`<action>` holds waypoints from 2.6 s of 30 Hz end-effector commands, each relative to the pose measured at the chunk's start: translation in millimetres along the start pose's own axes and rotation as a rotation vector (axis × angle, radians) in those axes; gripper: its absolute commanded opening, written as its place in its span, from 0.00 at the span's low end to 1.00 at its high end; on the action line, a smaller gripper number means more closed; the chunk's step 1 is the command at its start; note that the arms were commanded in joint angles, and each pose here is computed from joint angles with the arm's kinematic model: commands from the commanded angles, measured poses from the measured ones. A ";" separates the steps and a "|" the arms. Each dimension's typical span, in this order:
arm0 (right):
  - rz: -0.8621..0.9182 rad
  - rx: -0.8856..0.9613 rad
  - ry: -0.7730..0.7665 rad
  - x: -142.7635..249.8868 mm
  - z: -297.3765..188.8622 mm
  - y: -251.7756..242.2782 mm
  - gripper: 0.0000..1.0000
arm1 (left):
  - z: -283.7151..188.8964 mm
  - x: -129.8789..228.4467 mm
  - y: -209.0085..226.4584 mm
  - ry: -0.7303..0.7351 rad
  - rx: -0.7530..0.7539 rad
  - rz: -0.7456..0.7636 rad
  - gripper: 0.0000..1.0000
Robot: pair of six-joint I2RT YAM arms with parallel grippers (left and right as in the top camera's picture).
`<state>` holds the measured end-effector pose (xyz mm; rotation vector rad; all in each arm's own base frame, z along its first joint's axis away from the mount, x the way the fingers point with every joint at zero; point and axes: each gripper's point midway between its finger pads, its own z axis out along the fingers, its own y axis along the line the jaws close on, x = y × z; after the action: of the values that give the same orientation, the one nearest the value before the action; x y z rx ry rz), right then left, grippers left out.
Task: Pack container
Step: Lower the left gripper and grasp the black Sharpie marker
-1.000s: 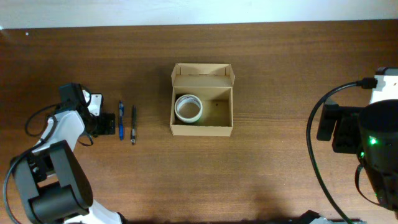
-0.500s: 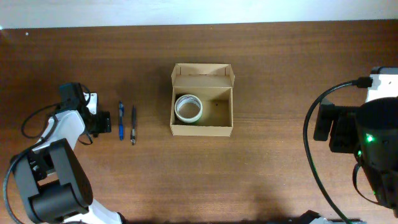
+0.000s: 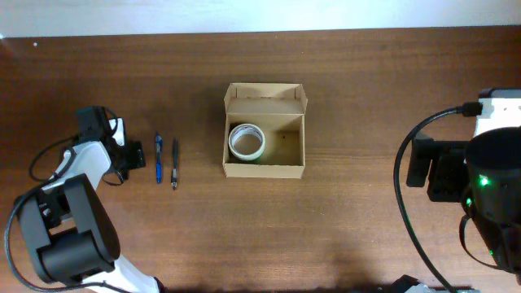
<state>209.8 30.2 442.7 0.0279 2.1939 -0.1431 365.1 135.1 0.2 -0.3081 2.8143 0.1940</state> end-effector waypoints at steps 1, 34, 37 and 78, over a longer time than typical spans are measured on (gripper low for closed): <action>-0.011 -0.015 0.017 3.2 1.2 3.0 0.99 | 15.4 11.1 -3.2 0.075 0.029 -0.024 0.76; -0.010 -0.097 0.050 8.9 0.2 17.1 0.99 | -2.1 -9.3 3.4 0.311 0.127 -0.081 0.65; -0.010 -0.100 0.051 9.2 0.1 17.6 0.99 | 0.3 -16.8 4.7 0.279 0.123 -0.082 0.64; -0.010 -0.125 0.060 10.8 -0.5 21.6 0.99 | 23.2 -2.6 2.5 0.338 0.125 -0.064 0.50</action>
<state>205.0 51.5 434.6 -0.0398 2.2490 -0.0046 378.9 142.2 -1.8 -0.4049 3.0803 -0.0208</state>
